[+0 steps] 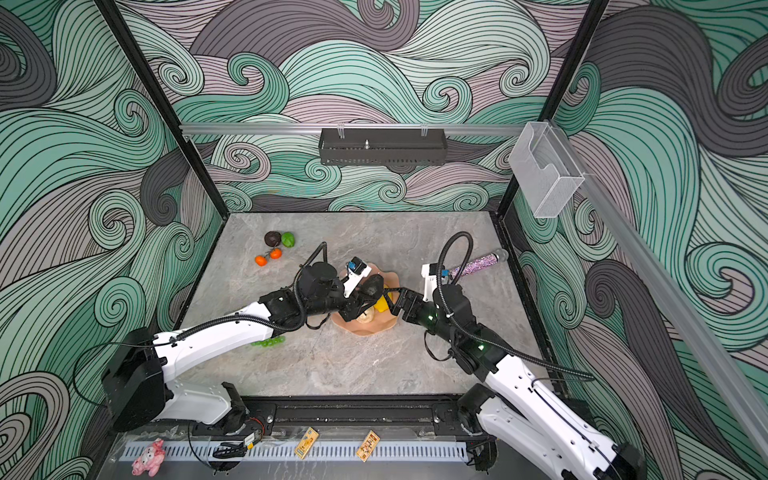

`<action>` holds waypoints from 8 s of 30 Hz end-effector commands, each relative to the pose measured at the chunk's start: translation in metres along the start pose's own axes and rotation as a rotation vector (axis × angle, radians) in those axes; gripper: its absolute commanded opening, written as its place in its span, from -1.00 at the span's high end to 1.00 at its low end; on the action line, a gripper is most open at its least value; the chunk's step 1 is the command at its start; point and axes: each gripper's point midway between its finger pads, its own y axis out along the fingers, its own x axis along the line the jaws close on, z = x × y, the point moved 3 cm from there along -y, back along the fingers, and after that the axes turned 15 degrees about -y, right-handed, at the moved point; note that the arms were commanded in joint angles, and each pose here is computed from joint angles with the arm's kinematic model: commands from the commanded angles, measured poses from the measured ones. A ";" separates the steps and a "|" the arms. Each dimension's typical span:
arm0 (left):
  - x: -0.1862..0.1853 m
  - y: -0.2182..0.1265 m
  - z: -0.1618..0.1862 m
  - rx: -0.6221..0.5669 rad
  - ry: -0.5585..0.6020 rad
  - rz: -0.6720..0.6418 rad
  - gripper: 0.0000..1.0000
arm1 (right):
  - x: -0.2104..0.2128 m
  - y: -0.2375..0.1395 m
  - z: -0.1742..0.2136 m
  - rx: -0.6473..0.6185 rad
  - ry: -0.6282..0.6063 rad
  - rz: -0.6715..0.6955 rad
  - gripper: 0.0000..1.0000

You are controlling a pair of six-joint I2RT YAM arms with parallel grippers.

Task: Place and organize the fake fruits in the fruit bowl
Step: 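Carry the dark avocado over the bowl with the left gripper while right grasps it, then lower the dark avocado into the bowl with the right gripper while left withdraws, then open the right gripper and lift away while the left gripper moves toward the fruits, then lower the left gripper onto the dark mangosteen and close on it, then carry the mangosteen toward the bowl with the left gripper while right reaches to it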

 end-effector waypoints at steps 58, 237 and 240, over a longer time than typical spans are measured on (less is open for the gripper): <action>0.160 -0.187 0.072 -0.522 -0.605 -0.842 -0.97 | 0.038 0.118 0.032 0.460 -0.632 0.204 0.03; 0.469 -0.098 -0.082 -0.053 -0.890 -0.826 -0.09 | -0.018 -0.005 0.059 0.169 -0.515 0.292 -0.96; 0.449 -0.113 -0.098 -0.118 -0.910 -0.793 -0.08 | -0.018 -0.005 0.058 0.167 -0.519 0.295 -0.96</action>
